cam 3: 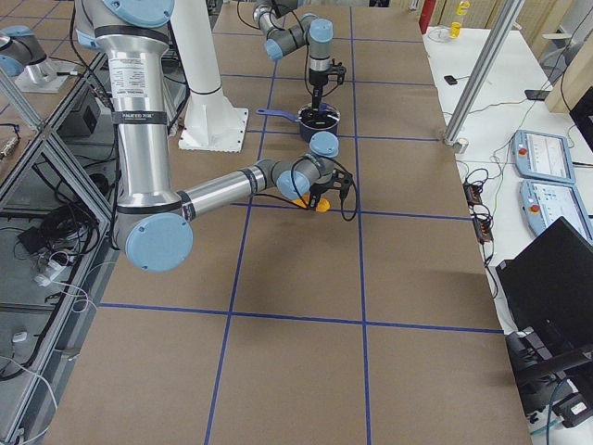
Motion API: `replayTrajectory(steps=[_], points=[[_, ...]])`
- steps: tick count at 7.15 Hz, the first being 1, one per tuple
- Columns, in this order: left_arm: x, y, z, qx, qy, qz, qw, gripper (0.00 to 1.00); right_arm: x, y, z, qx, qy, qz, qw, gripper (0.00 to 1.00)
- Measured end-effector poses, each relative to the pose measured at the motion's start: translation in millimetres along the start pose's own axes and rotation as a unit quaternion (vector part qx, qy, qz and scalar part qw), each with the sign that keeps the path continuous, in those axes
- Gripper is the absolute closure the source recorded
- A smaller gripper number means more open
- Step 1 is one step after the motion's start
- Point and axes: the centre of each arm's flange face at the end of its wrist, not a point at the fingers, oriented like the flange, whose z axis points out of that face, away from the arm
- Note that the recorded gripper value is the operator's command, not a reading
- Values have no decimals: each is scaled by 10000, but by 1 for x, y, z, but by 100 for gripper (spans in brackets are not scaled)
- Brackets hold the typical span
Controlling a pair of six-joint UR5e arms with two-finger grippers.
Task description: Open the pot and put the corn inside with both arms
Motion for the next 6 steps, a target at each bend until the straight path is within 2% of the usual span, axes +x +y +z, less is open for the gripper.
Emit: replayTrajectory(steps=[3,6], points=[[2,4,-13,46,114,43,9999,38,-6,0,-1,4,-31,-32,10000,55],[-18,7,-43,217,267,102,9994,39,-64,3,-8,7,-313,-367,9988,55]])
